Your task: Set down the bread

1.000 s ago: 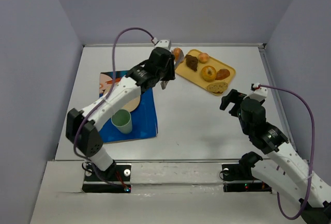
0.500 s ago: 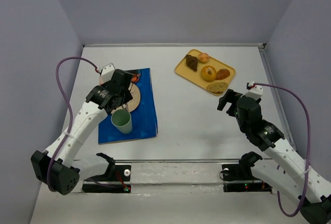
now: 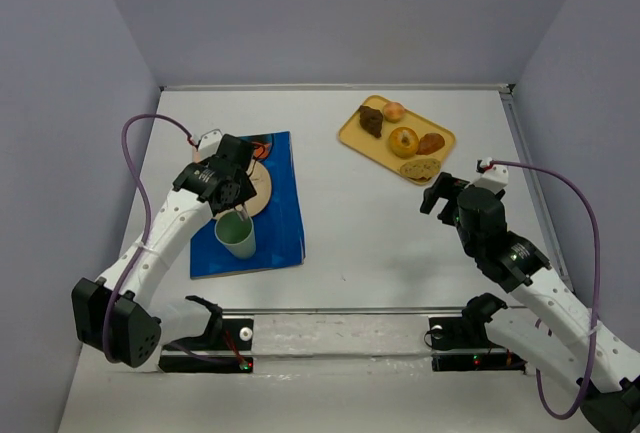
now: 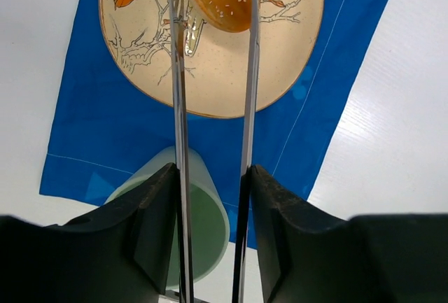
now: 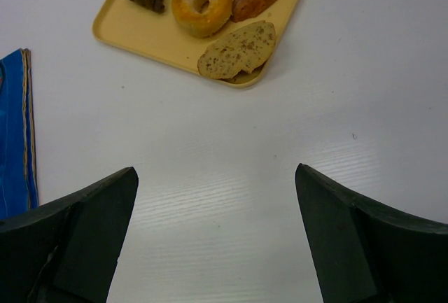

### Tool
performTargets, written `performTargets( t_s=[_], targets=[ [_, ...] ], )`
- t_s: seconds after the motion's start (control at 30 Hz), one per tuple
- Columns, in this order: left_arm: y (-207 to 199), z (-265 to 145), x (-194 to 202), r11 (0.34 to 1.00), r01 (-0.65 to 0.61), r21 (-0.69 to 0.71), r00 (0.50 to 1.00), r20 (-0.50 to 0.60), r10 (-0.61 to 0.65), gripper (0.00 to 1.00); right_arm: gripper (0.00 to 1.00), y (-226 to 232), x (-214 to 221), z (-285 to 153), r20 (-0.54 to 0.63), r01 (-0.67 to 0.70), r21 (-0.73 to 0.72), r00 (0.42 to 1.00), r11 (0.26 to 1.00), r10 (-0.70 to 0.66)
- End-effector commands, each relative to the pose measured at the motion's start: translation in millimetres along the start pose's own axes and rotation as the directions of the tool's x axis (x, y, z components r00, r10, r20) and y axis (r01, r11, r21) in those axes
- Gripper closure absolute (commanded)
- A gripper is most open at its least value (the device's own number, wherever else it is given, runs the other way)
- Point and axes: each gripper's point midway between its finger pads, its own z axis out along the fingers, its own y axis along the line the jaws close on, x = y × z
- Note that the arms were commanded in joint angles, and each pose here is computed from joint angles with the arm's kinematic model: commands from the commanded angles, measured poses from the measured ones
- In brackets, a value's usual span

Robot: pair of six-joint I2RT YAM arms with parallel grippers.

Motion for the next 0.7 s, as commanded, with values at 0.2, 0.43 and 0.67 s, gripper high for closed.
performTargets(
  t_s=[0.2,0.43,0.67],
  targets=[
    [-6.5,-7.3,-18.5,0.999,0.000,0.035,0.998,0.058,-0.002,0.37,0.00,3.5,-7.6,3.4,0.041,-0.023,-0.002,0.999,1.000,0.023],
    [-7.9,-17.6,-32.4,0.999,0.018,0.046,0.995,0.100,-0.022,0.41,0.00,3.3,-10.1,1.2,0.049,-0.030,-0.007,0.998,1.000,0.030],
    [-41.3,-63.7,-100.2,0.977,0.041,0.208,0.955,0.280,-0.100,0.53,0.00,4.1,-11.3,0.1,0.052,-0.031,-0.015,0.998,0.999,0.032]
  ],
)
